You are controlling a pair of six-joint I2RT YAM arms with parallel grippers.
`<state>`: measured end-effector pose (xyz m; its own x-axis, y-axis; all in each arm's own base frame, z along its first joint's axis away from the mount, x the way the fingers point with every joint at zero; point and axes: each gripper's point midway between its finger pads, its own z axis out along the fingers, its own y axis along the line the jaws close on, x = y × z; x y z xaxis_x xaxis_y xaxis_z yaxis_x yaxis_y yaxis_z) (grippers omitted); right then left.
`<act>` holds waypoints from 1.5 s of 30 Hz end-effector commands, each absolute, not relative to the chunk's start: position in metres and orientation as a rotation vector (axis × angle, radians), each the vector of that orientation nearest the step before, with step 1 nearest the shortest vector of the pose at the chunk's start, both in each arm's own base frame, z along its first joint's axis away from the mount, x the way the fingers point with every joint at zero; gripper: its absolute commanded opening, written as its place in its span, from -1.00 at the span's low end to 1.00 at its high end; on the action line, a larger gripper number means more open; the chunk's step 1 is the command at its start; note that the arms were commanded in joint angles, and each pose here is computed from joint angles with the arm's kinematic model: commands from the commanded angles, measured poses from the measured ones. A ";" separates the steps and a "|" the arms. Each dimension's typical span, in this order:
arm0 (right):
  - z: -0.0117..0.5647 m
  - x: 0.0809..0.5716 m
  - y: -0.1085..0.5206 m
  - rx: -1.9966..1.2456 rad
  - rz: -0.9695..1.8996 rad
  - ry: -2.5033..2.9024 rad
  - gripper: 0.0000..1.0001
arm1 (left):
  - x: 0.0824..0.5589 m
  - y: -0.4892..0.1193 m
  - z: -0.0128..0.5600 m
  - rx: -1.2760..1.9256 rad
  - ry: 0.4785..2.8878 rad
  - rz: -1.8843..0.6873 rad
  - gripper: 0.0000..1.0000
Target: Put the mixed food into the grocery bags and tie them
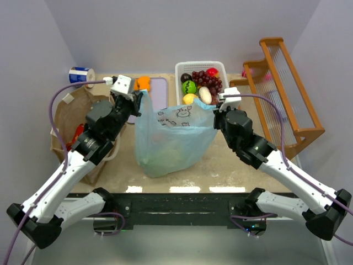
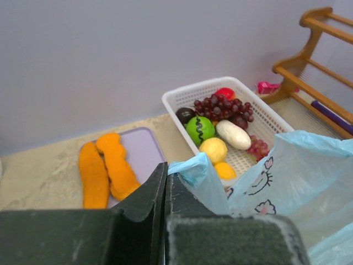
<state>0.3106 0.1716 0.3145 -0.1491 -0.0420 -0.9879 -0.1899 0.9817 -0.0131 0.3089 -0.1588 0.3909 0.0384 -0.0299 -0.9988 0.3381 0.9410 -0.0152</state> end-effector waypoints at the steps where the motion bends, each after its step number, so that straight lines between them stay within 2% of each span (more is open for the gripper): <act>1: 0.310 0.302 0.153 -0.041 0.133 1.725 -0.88 | 0.317 -0.188 0.410 0.329 1.401 -0.484 -1.00; 2: 0.308 0.300 0.155 -0.066 0.137 1.735 -0.75 | 0.322 -0.192 0.403 0.346 1.422 -0.506 -1.00; 3: 0.312 0.299 0.156 -0.092 0.140 1.736 -0.40 | 0.323 -0.192 0.400 0.384 1.422 -0.534 -1.00; 5: 0.323 0.294 0.165 -0.181 0.182 1.722 0.02 | 0.327 -0.189 0.397 0.407 1.422 -0.558 -1.00; 6: 0.332 0.291 0.170 -0.221 0.212 1.702 0.33 | 0.322 -0.194 0.396 0.455 1.411 -0.601 -1.00; 9: 0.366 0.282 0.189 -0.347 0.308 1.643 0.70 | 0.315 -0.194 0.401 0.526 1.384 -0.664 -1.00; 12: 0.409 0.269 0.213 -0.472 0.442 1.576 0.82 | 0.305 -0.191 0.405 0.614 1.344 -0.725 -1.00; 18: 0.449 0.264 0.279 -0.839 0.632 1.356 0.95 | 0.286 -0.186 0.397 0.818 1.299 -0.869 -1.00; 19: 0.448 0.252 0.297 -0.956 0.747 1.292 0.95 | 0.285 -0.186 0.395 0.836 1.297 -0.886 -1.00; 20: 0.450 0.269 0.299 -0.984 0.780 1.250 0.96 | 0.285 -0.183 0.395 0.847 1.289 -0.895 -1.00; 22: 0.454 0.256 0.313 -1.095 0.953 1.132 0.93 | 0.276 -0.187 0.392 0.912 1.270 -0.960 -1.00; 23: 0.454 0.269 0.319 -1.106 0.972 1.101 0.93 | 0.274 -0.187 0.393 0.925 1.260 -0.975 -1.00; 27: 0.453 0.267 0.342 -1.240 1.108 1.029 0.77 | 0.266 -0.191 0.389 0.989 1.247 -1.044 -1.00; 38: 0.452 0.257 0.370 -1.299 1.349 0.952 0.65 | 0.263 -0.193 0.373 1.030 1.252 -1.091 -1.00; 45: 0.434 0.259 0.394 -1.307 1.355 1.024 0.32 | 0.261 -0.193 0.372 1.032 1.248 -1.088 -1.00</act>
<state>0.2637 0.3835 0.4264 0.0101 0.0798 -0.9968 -0.9852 -0.1699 -0.0236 0.2644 -0.1949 0.3696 -0.0164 -0.0514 -0.9985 0.9792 0.2011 -0.0264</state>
